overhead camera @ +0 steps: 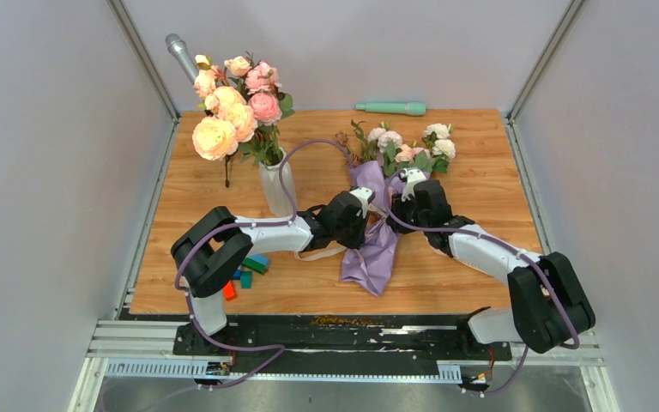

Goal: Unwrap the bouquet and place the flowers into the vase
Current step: Untie the ribbon from the wrapping paper.

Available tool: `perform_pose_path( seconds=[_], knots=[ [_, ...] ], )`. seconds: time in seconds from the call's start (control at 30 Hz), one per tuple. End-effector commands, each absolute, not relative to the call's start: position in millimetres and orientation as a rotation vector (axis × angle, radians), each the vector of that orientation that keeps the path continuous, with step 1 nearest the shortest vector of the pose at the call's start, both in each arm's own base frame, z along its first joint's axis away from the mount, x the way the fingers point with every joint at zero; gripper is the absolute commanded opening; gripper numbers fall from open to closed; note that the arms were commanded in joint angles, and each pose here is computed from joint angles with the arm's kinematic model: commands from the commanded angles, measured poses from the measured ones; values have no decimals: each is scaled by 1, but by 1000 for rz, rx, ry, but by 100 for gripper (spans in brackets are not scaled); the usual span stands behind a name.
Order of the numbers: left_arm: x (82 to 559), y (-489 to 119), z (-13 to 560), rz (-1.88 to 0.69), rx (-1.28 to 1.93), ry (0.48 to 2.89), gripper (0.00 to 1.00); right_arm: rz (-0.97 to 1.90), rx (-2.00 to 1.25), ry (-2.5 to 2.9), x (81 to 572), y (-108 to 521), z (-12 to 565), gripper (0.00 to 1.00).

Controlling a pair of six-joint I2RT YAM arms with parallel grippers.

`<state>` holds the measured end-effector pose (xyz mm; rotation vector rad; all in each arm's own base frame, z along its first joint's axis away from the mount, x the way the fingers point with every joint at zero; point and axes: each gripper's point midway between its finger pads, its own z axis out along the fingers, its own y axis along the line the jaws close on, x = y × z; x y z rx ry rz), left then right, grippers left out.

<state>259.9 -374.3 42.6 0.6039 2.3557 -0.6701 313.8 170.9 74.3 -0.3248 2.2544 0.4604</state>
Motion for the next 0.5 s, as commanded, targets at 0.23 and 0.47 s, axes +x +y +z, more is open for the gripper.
perform_pose_path(
  seconds=[0.23, 0.47],
  knots=[
    [262, -372, 57, -667, 610, 2344, 0, 439, -272, 2177, 343, 175, 95, 29],
    [261, -371, 57, -667, 610, 2345, 0, 406, -254, 2189, 351, 171, 90, 29]
  ],
)
